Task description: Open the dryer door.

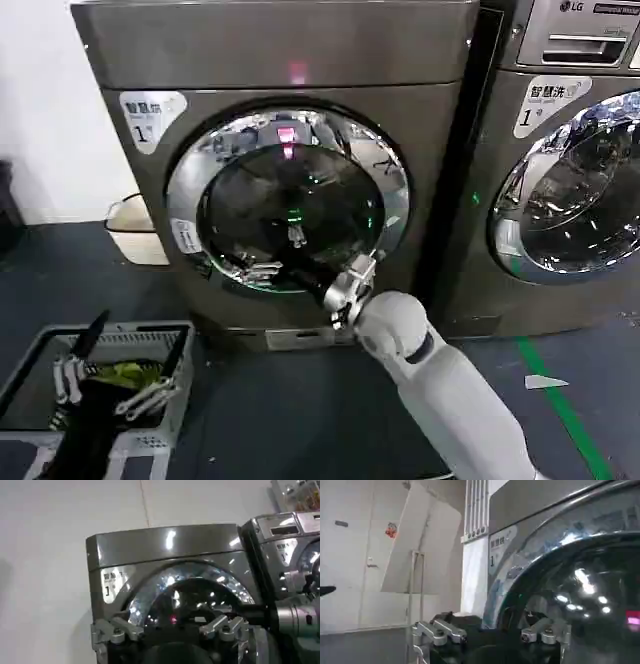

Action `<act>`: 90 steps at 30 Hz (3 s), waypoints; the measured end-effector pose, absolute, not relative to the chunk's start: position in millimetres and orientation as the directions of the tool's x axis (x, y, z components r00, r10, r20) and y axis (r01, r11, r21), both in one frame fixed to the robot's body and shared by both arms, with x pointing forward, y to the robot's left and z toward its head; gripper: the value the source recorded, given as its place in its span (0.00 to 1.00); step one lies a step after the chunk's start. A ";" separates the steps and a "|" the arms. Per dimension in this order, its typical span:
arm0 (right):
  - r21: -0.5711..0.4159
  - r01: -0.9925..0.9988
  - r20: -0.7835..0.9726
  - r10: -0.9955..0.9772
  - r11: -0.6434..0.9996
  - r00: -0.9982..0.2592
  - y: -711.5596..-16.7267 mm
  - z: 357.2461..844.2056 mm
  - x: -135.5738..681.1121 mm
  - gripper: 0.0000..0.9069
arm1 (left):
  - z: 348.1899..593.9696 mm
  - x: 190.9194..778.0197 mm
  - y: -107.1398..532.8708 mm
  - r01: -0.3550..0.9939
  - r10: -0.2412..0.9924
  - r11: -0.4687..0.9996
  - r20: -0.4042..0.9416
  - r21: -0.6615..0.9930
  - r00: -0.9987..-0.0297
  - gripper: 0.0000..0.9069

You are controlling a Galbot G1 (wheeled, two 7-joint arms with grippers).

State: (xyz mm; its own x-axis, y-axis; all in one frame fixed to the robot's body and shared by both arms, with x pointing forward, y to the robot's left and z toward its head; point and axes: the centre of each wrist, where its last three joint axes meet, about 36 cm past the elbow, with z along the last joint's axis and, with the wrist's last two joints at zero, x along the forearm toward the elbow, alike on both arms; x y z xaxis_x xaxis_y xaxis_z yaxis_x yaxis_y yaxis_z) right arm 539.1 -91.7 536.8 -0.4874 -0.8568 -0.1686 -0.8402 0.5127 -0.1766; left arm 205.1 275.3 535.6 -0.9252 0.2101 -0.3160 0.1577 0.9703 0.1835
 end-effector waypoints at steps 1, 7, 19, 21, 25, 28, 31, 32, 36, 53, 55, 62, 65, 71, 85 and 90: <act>-0.184 -0.842 -0.159 -0.861 0.507 -0.484 -88.7 532.8 544.1 1.00 | 535.6 205.2 275.2 0.159 0.212 0.969 -0.315 0.187 -0.925 1.00; -0.171 -0.851 -0.123 -0.868 0.496 -0.481 -68.4 511.0 571.7 1.00 | 535.0 204.3 275.0 0.160 0.214 0.969 -0.312 0.190 -0.926 1.00; -0.145 -0.866 -0.030 -0.877 0.478 -0.479 -23.3 502.5 600.0 1.00 | 533.0 203.6 270.8 0.148 0.205 0.968 -0.299 0.204 -0.932 1.00; -0.153 -0.867 -0.019 -0.878 0.474 -0.477 -17.0 502.5 601.6 1.00 | 532.9 203.7 270.6 0.146 0.205 0.967 -0.297 0.210 -0.933 1.00; -0.160 -0.879 -0.023 -0.892 0.448 -0.451 -9.6 505.8 608.6 1.00 | 532.3 203.1 269.9 0.145 0.206 0.966 -0.293 0.216 -0.934 1.00; -0.157 -0.887 -0.014 -0.899 0.434 -0.438 -4.4 506.2 613.4 1.00 | 532.2 203.2 269.5 0.145 0.207 0.965 -0.293 0.219 -0.933 1.00; -0.160 -0.896 -0.019 -0.909 0.415 -0.417 3.4 506.5 617.0 1.00 | 532.3 203.4 269.3 0.146 0.208 0.964 -0.294 0.220 -0.933 1.00; -0.160 -0.898 -0.017 -0.910 0.411 -0.414 6.2 506.7 618.3 1.00 | 532.4 203.6 269.3 0.145 0.208 0.965 -0.295 0.220 -0.933 1.00; -0.160 -0.901 -0.013 -0.914 0.403 -0.406 10.1 507.4 625.8 1.00 | 532.5 204.3 268.5 0.146 0.210 0.964 -0.299 0.221 -0.931 1.00; -0.137 -0.944 -0.035 -0.954 0.301 -0.299 12.0 499.3 628.8 1.00 | 535.7 206.9 272.7 0.213 0.272 0.945 -0.238 0.247 -0.932 1.00; -0.135 -0.949 -0.027 -0.958 0.286 -0.285 7.0 497.7 625.2 1.00 | 537.3 208.0 274.8 0.214 0.271 0.947 -0.238 0.239 -0.933 1.00; -0.125 -0.973 -0.005 -0.981 0.194 -0.195 -13.7 494.6 611.8 1.00 | 546.7 213.1 287.6 0.188 0.245 0.954 -0.244 0.235 -0.938 1.00; -0.135 -0.981 -0.002 -0.990 0.142 -0.143 -24.3 497.1 605.3 1.00 | 553.3 215.0 296.7 0.146 0.215 0.950 -0.240 0.275 -0.947 1.00; -0.156 -0.984 -0.006 -0.997 0.079 -0.079 -36.5 498.6 597.2 1.00 | 543.8 223.9 326.3 0.057 0.116 0.959 -0.199 0.278 -0.973 1.00; -0.143 -0.988 -0.051 -0.997 -0.057 0.065 -53.9 500.3 587.9 1.00 | 523.8 239.0 415.0 0.122 0.175 0.968 -0.242 0.218 -0.954 1.00; -0.143 -0.980 -0.064 -0.987 -0.138 0.148 -64.3 497.3 586.8 1.00 | 520.9 247.4 435.0 0.157 0.196 0.970 -0.214 0.187 -0.957 1.00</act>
State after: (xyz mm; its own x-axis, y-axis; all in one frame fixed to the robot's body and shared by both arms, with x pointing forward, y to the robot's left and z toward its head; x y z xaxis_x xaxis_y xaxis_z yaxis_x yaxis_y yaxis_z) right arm 586.8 -64.3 497.3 0.1478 -0.9870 -0.0639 -0.9801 -0.1375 -0.1430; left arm 247.4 435.0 520.9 -0.9568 0.1963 -0.2145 0.1571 0.9698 0.1867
